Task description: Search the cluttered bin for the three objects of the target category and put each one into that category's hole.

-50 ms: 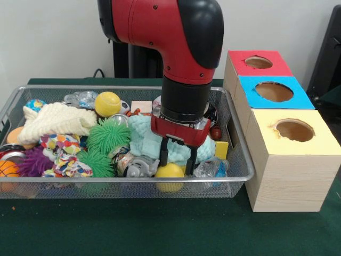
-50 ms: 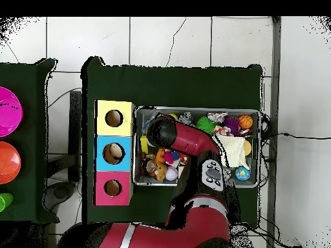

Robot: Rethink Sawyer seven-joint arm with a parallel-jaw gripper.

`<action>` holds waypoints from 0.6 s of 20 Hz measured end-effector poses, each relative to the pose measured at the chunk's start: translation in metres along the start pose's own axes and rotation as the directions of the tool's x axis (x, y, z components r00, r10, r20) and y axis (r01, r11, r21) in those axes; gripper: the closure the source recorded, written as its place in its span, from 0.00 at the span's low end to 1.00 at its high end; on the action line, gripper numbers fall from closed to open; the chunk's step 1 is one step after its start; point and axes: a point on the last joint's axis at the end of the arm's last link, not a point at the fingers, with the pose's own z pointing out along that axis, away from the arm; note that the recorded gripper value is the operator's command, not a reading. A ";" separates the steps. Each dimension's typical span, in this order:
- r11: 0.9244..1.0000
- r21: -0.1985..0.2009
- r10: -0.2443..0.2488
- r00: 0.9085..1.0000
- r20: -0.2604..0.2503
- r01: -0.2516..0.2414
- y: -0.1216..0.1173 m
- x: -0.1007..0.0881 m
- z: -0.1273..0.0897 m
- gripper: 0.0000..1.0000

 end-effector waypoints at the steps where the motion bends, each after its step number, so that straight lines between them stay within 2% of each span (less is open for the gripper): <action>1: 1.000 0.000 0.002 1.000 0.000 -0.002 0.000 0.000 0.000 0.00; 7: 1.000 0.002 0.002 1.000 0.007 -0.002 0.017 0.005 -0.006 0.00; 12: 1.000 -0.005 -0.016 1.000 0.010 0.016 0.041 0.015 -0.010 0.00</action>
